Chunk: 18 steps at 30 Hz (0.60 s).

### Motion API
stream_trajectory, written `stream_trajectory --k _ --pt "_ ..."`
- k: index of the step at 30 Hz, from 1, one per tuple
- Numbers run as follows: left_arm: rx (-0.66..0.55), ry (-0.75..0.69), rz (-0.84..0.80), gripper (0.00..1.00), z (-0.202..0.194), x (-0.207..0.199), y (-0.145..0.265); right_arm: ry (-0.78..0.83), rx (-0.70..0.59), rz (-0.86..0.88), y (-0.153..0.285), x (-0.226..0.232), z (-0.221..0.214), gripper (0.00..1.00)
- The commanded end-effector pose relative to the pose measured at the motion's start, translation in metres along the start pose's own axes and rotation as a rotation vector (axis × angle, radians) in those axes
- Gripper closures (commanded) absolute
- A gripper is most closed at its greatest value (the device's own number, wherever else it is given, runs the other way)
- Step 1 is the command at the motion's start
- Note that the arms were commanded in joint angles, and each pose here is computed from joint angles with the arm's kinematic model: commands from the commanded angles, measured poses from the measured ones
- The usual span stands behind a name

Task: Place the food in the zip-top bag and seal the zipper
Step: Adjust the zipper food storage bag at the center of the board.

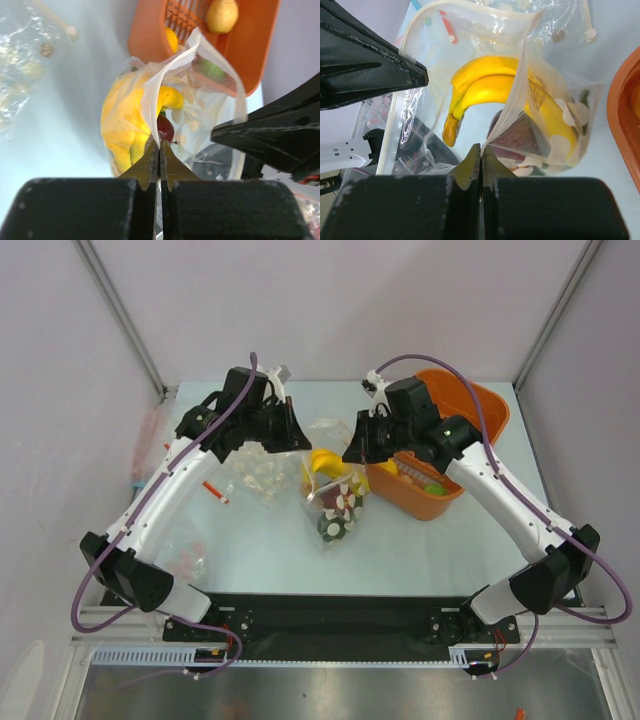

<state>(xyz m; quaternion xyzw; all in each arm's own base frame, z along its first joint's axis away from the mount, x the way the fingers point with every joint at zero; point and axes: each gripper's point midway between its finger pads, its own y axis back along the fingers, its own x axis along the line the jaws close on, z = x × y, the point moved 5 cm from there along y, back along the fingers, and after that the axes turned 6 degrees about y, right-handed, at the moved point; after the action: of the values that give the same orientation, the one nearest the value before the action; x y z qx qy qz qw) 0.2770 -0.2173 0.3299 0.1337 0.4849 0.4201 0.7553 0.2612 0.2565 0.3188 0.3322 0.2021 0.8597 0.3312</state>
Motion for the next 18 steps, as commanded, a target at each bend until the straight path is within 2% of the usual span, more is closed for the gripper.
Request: stream_trajectory --k 1,4,6,9,10,12,13,15,17,18 --pt "-0.082 -0.093 0.034 1.00 0.014 -0.004 0.019 0.061 -0.128 0.045 0.008 0.012 0.032 1.00" --pt "-0.126 -0.116 0.081 1.00 0.019 -0.002 0.030 0.062 -0.170 0.036 0.011 0.011 0.035 1.00" --pt "-0.151 -0.128 0.077 1.00 0.019 -0.001 0.033 0.037 -0.145 0.009 0.001 0.001 0.024 1.00" --pt "-0.083 -0.117 0.059 1.00 0.002 0.013 0.011 -0.031 -0.027 -0.025 -0.027 -0.021 -0.004 0.94" --pt "-0.007 -0.099 0.041 1.00 -0.017 0.024 -0.003 -0.046 0.022 -0.040 -0.038 -0.028 -0.013 0.93" --pt "0.008 -0.077 0.012 1.00 -0.026 0.030 -0.018 -0.054 0.046 -0.053 -0.044 -0.032 -0.021 0.90" --pt "0.037 -0.066 0.018 1.00 -0.034 0.037 -0.023 -0.056 0.048 -0.057 -0.045 -0.033 -0.022 0.85" --pt "0.023 -0.074 0.013 1.00 -0.033 0.036 -0.022 -0.052 0.018 -0.074 -0.040 -0.034 -0.017 0.83" --pt "-0.026 -0.104 0.016 1.00 -0.023 0.031 -0.015 -0.043 -0.011 -0.069 -0.033 -0.033 -0.009 0.71" --pt "-0.042 -0.114 0.014 1.00 -0.019 0.028 -0.011 -0.047 -0.022 -0.077 -0.029 -0.036 -0.005 0.62"
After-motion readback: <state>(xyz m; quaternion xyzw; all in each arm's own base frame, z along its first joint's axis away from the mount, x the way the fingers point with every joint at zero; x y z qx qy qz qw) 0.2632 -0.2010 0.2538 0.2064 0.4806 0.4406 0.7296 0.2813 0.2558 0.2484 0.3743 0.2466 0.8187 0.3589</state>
